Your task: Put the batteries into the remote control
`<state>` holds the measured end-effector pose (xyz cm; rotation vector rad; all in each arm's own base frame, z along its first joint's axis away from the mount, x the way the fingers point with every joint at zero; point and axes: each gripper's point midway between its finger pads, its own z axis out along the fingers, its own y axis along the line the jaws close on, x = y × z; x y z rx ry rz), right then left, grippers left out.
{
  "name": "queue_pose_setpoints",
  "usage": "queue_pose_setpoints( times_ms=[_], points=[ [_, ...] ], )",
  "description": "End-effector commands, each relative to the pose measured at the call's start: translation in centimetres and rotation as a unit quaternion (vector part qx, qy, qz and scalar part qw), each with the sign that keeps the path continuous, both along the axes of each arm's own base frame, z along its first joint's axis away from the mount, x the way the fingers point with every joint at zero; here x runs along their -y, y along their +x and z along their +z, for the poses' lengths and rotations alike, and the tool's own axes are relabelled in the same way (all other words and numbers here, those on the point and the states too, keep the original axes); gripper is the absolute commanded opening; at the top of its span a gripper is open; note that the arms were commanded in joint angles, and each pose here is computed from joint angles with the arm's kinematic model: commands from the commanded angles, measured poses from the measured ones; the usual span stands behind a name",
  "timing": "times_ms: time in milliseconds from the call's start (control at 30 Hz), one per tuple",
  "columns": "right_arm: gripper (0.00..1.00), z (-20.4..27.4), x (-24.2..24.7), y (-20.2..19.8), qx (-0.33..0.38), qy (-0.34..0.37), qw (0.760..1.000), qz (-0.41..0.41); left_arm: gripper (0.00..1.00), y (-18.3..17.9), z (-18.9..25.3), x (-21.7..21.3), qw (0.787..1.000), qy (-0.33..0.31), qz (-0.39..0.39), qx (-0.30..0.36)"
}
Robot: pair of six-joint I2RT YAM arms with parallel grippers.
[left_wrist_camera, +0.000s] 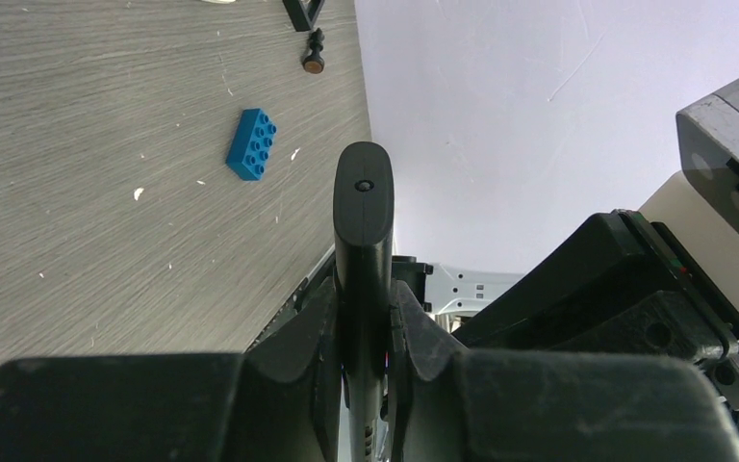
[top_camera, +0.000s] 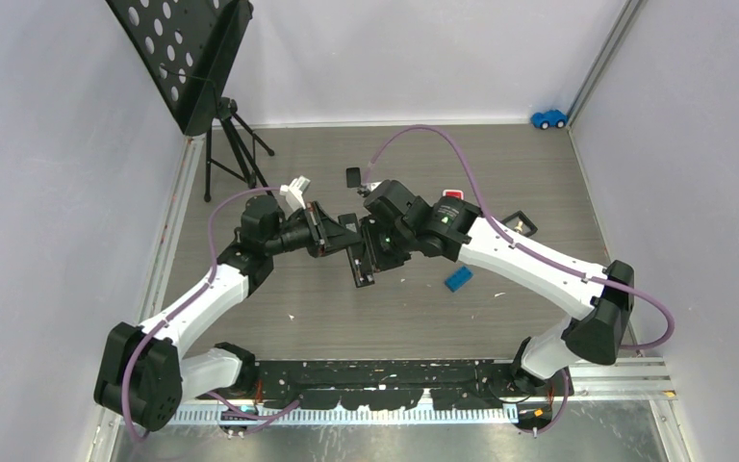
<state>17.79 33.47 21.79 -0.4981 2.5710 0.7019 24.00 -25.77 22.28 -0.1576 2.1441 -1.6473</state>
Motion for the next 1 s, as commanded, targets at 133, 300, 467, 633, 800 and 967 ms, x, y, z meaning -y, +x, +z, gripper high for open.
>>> queue_pose_setpoints(
  times_ms=[133,300,467,633,800,967],
  points=[
    [0.26,0.9,-0.1,1.3,0.009,-0.006,0.999,-0.050,0.00,-0.4,2.9,0.0,0.999,-0.033,-0.001,0.027],
    [0.31,1.5,-0.2,1.3,0.008,0.005,0.998,-0.055,0.00,-0.3,2.7,-0.1,0.999,-0.034,0.003,0.020],
    [0.37,3.0,-0.4,1.2,0.015,0.036,0.997,-0.059,0.00,-0.1,2.5,-0.2,0.999,-0.034,0.007,0.015],
    [0.47,5.8,-1.1,1.1,0.012,0.129,0.989,-0.067,0.00,0.0,2.5,-0.4,0.999,-0.036,0.014,0.012],
    [0.53,6.8,-0.4,2.0,0.010,0.202,0.973,-0.107,0.00,0.5,2.4,-0.8,0.999,-0.035,0.027,0.005],
    [0.61,6.9,1.0,3.0,0.023,0.260,0.948,-0.182,0.00,1.4,3.2,-1.3,0.997,-0.056,0.054,-0.009]
  ],
)
